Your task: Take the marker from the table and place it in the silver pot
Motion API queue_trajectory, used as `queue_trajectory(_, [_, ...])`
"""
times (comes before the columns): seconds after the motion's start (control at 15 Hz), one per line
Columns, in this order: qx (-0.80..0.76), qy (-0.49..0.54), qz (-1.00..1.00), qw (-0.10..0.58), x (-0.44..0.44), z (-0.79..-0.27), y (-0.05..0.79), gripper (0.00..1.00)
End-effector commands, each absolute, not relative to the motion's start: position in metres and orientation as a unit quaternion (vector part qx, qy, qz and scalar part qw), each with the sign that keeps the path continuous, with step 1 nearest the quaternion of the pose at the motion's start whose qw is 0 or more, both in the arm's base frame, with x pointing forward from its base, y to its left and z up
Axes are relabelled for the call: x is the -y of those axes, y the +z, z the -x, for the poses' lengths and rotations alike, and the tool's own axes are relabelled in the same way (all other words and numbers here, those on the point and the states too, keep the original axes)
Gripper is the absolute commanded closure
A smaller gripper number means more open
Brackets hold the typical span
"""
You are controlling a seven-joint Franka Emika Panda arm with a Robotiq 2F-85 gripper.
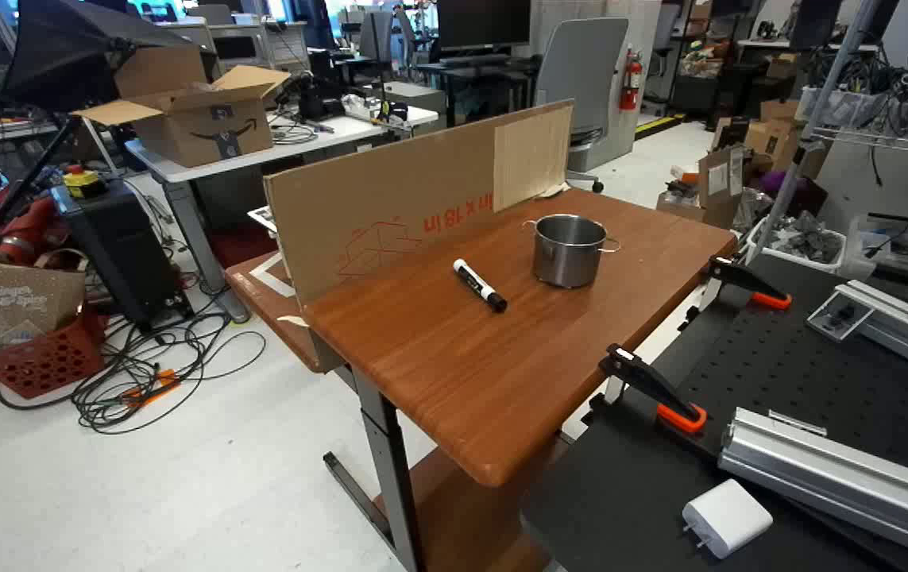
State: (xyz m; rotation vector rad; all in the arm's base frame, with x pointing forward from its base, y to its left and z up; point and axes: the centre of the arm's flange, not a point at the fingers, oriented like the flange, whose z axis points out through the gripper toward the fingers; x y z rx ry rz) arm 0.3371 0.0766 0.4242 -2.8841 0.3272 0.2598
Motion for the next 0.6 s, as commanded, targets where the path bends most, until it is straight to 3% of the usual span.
queue_trajectory(0.0, [-0.111,0.088,0.983,0.114,-0.077,-0.337,0.425,0.0])
queue_trajectory(0.53, [-0.156,0.056,0.98,0.112,-0.086,-0.365,0.409,0.0])
